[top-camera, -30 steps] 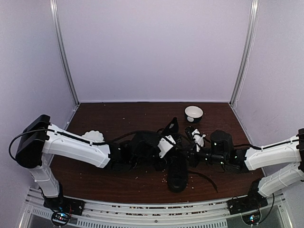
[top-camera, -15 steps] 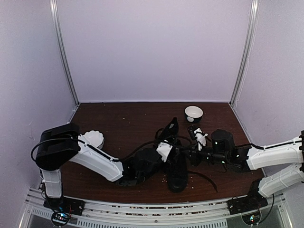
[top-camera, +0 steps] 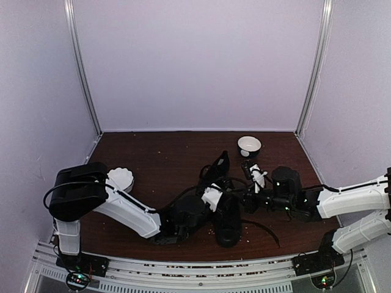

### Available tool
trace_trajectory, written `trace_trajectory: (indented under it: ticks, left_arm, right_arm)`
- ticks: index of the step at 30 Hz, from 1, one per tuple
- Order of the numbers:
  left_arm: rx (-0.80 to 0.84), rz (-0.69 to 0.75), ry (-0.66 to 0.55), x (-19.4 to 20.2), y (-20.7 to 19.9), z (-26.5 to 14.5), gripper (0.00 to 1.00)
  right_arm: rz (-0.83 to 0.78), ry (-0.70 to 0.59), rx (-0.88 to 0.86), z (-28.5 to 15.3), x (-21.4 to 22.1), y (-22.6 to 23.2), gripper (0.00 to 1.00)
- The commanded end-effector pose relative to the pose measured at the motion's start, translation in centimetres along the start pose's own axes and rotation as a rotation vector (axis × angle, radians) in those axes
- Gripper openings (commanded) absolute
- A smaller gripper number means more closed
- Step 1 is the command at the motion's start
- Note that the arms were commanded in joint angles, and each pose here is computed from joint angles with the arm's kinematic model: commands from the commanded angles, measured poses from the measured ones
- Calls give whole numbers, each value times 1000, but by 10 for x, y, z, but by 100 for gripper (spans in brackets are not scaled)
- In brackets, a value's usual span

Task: Tie the shoes
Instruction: Pass from the right arm to the left

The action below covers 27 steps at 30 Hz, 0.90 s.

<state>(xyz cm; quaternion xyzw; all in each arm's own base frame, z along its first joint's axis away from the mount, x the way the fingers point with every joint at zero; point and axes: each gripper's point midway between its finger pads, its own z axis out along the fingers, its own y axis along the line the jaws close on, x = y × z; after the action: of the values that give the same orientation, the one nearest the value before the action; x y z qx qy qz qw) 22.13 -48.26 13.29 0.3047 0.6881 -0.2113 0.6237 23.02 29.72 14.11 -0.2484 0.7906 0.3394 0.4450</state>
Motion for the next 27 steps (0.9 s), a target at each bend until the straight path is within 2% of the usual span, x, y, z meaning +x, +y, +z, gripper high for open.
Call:
trace_trajectory:
  ticks: [1, 4, 11, 16, 19, 21, 27]
  left_arm:
    - [-7, -106, -38, -3, 14, 5, 53]
    - [60, -60, -16, -3, -3, 13, 54]
    - [88, -46, -21, -2, -8, 12, 59]
    - [146, -9, -21, -5, -24, 14, 60]
    - [125, -20, -15, -3, -21, 14, 58]
    - [123, -21, -16, -3, -20, 14, 53]
    - [111, -28, -18, -2, -17, 12, 28]
  right_arm:
    - [2, -38, -23, 1, -15, 6, 0]
    - [3, -32, -26, 2, -15, 7, 0]
    - [-2, -26, -19, 3, -17, 6, 0]
    - [7, -26, -10, 2, -18, 5, 0]
    - [9, -27, -12, 1, -18, 5, 0]
    - [9, -30, -9, 0, -18, 5, 0]
    - [13, -28, 0, 0, -17, 3, 0]
